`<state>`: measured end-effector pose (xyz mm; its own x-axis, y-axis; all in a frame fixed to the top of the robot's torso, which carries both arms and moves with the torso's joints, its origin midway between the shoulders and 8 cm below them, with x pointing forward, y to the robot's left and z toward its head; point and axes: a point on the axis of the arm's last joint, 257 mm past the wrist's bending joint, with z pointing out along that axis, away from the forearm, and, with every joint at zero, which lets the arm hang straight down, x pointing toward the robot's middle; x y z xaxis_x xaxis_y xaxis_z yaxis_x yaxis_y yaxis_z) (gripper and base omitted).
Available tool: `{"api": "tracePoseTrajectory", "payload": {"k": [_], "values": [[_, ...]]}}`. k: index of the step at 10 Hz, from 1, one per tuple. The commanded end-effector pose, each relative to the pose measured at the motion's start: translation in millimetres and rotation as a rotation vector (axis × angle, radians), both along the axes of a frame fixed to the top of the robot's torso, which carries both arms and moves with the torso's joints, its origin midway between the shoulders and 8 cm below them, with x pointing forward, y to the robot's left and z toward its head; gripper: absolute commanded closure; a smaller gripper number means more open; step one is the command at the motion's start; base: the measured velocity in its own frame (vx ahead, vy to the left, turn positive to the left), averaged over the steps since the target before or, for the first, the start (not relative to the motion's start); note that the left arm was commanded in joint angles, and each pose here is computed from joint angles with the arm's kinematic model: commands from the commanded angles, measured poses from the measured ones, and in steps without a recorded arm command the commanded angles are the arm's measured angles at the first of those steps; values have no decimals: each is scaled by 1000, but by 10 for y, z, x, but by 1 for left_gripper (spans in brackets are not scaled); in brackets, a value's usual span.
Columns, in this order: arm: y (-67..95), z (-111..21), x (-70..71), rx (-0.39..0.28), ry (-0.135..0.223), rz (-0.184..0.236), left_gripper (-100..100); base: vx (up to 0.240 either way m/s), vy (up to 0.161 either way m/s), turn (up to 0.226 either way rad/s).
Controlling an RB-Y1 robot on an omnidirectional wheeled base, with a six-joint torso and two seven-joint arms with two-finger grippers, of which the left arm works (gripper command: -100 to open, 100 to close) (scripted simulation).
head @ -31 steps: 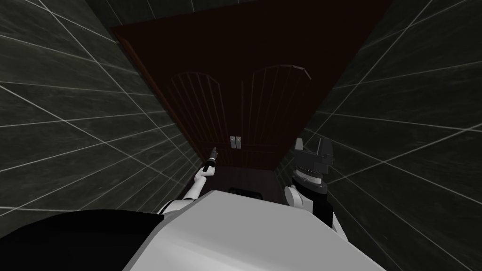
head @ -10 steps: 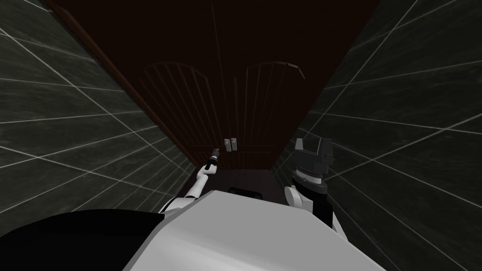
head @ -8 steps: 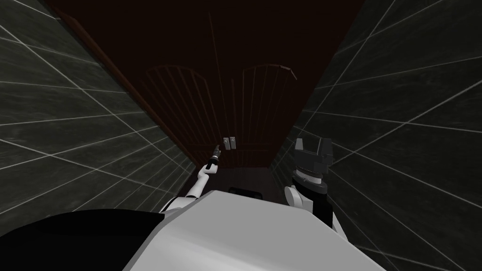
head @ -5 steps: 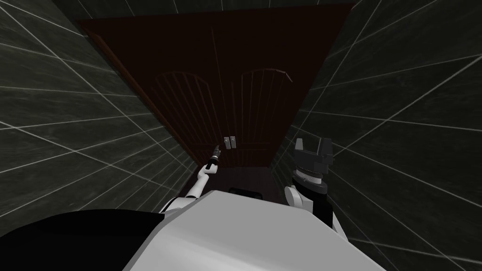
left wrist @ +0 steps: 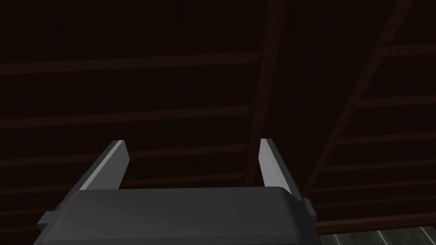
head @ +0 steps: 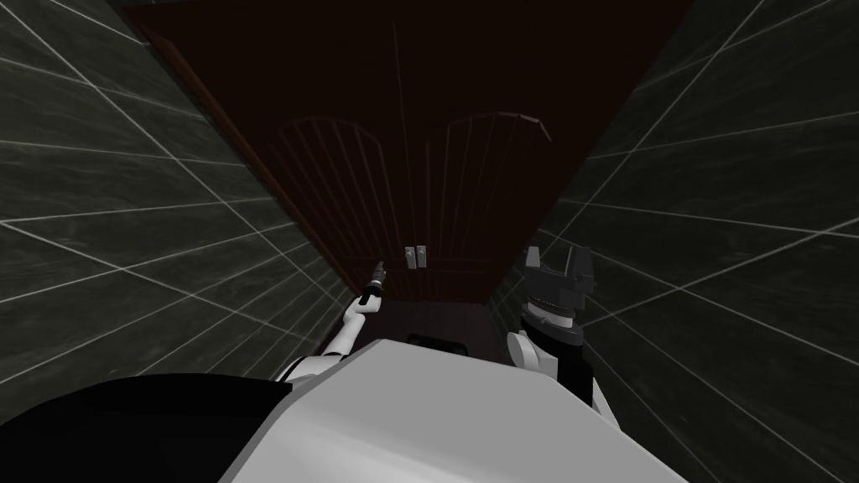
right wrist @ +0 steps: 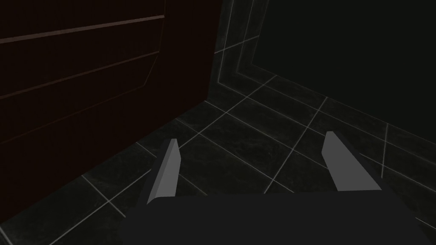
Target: Pull the door open
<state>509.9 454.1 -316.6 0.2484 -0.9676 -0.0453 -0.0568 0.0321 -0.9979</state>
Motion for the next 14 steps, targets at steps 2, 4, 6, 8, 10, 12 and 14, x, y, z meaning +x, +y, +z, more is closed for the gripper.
{"api": "tracePoseTrajectory", "payload": {"k": [2, 4, 6, 8, 10, 12, 14], "values": [[-208, 75, 125, -10, -23, -30, -100, 204, -45, -123], [-476, 176, 271, -22, -50, -68, -100, 227, -78, -190], [-391, 163, 233, -18, -42, -54, 100, 45, -20, 0], [-391, 163, 233, -18, -42, -54, 100, -36, 20, 5], [-391, 163, 233, -18, -42, -54, 100, -20, 6, -3], [-247, 111, 150, -12, -27, -35, -100, -71, 20, 82], [-249, 102, 137, -12, -25, -37, -100, -208, 66, 46]]}}
